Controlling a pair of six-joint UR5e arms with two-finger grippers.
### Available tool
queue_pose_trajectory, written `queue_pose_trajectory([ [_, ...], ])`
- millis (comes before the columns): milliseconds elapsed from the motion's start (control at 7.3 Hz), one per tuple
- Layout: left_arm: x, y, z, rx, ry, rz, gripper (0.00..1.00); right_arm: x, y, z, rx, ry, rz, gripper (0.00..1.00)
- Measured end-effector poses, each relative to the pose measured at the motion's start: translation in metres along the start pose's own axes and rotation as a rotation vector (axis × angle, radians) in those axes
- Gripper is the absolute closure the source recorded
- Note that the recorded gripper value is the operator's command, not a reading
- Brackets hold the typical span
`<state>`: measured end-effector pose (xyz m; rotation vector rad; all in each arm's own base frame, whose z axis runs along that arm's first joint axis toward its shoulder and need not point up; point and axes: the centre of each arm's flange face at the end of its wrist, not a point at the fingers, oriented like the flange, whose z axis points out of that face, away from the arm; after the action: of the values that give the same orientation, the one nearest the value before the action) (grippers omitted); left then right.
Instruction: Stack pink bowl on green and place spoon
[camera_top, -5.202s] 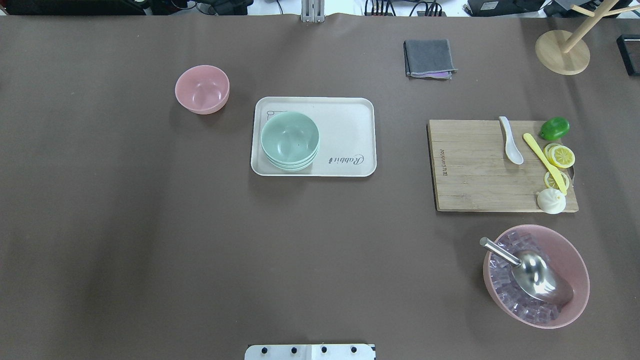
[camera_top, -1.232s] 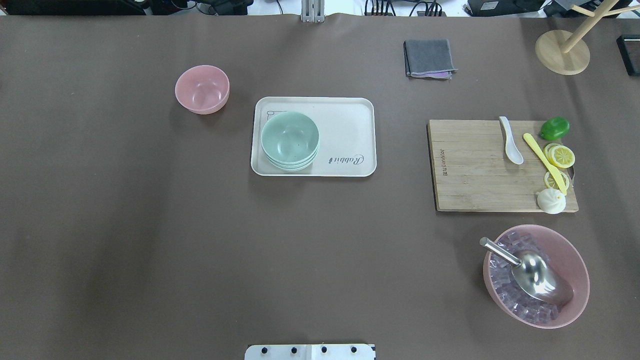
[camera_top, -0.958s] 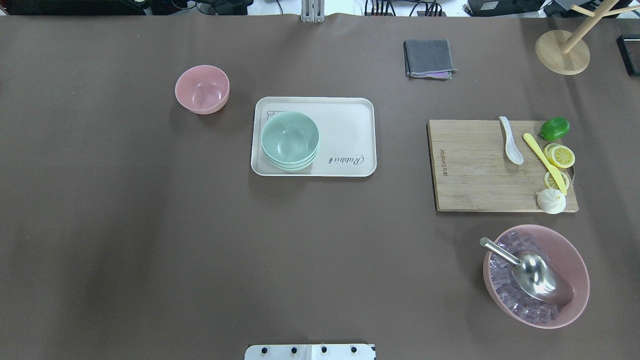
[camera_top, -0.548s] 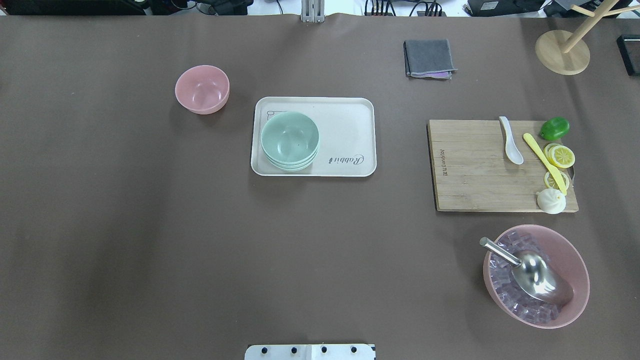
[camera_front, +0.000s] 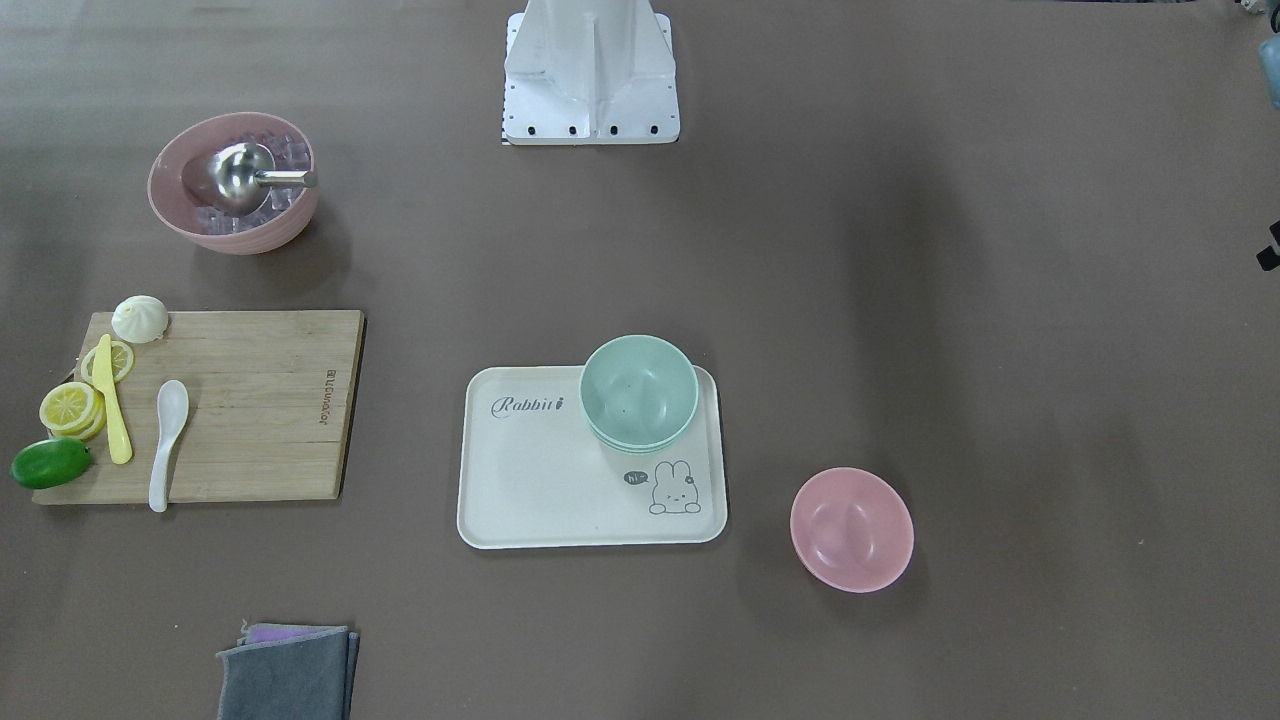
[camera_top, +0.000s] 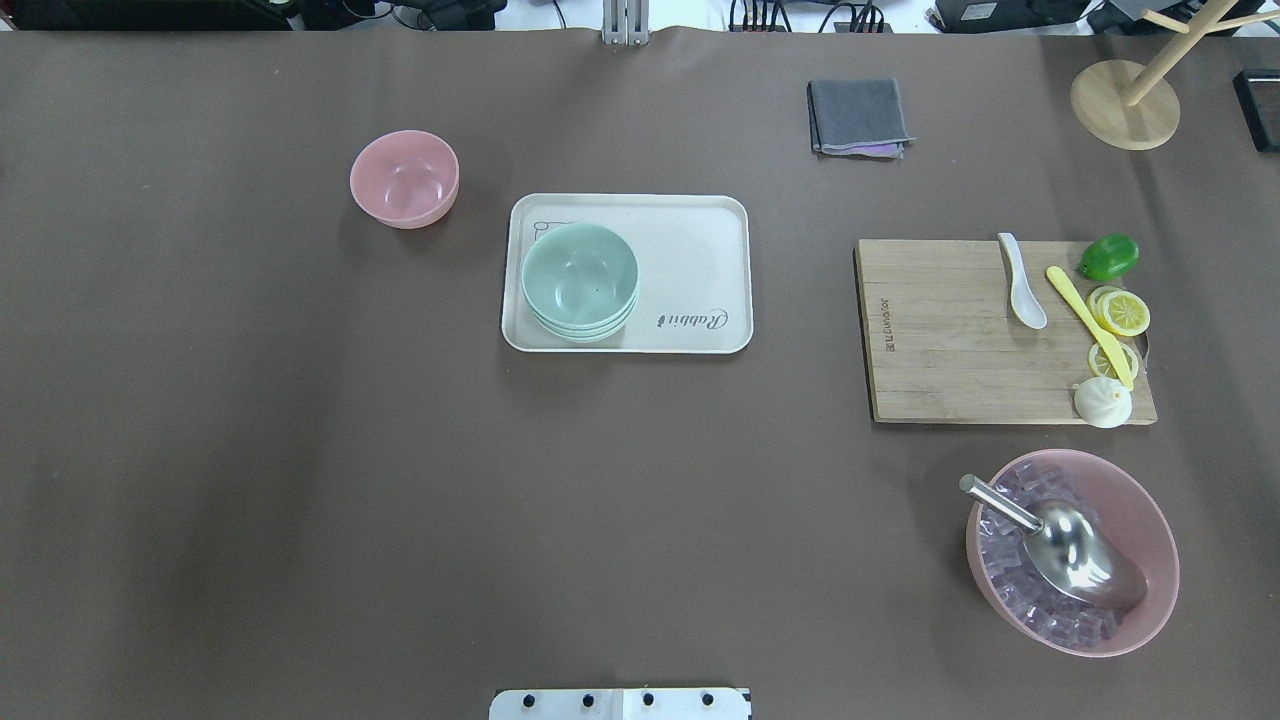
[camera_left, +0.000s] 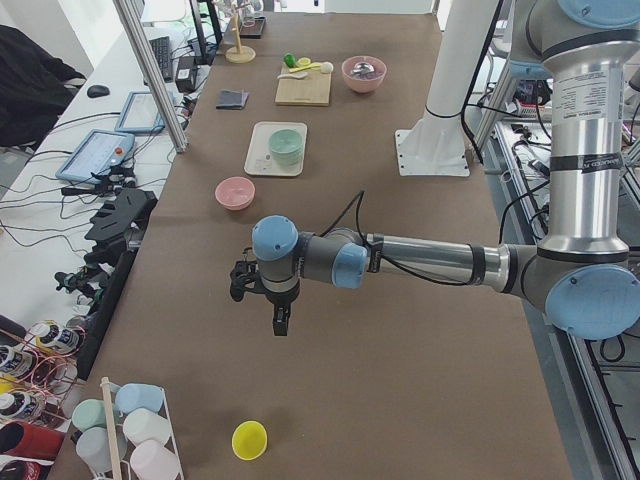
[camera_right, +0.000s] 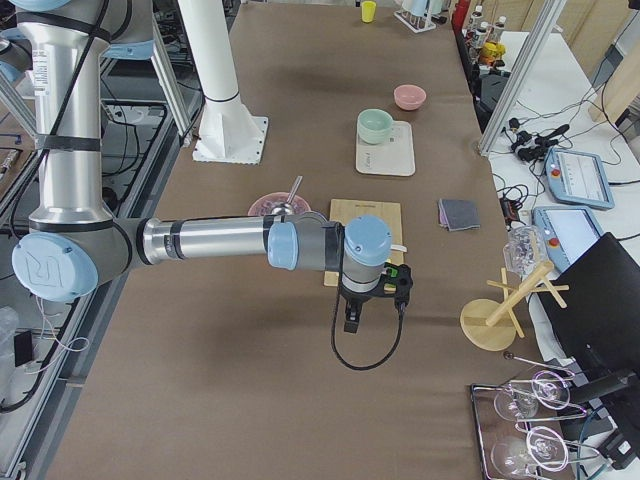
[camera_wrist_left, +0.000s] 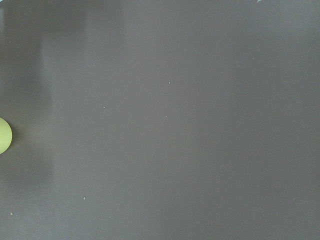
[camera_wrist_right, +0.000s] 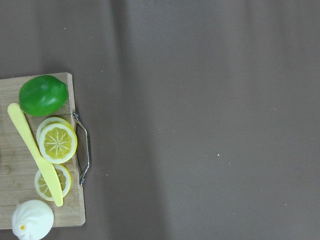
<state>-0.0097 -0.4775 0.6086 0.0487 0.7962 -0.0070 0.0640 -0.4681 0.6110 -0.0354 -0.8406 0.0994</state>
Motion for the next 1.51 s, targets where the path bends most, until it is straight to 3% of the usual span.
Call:
queue_pose_trajectory([
  [411, 0.067, -0.061, -0.026, 0.074, 0.016, 0.112, 0.02, -0.002, -0.002, -0.001, 0.004, 0.001, -0.012, 0.0],
  [821, 0.233, -0.136, -0.005, 0.102, 0.092, 0.15, 0.02, -0.008, -0.006, -0.004, 0.01, -0.004, -0.019, 0.0],
  [1095, 0.306, -0.161, 0.035, 0.114, 0.152, 0.187, 0.03, -0.012, -0.008, -0.005, 0.01, -0.007, -0.024, 0.0],
  [1369, 0.356, -0.167, 0.105, 0.195, 0.158, 0.148, 0.06, -0.015, -0.009, -0.001, 0.003, -0.009, -0.025, 0.0],
  [1506, 0.384, -0.168, 0.128, 0.225, 0.154, 0.111, 0.14, -0.017, -0.009, 0.001, -0.001, -0.009, -0.028, 0.0],
])
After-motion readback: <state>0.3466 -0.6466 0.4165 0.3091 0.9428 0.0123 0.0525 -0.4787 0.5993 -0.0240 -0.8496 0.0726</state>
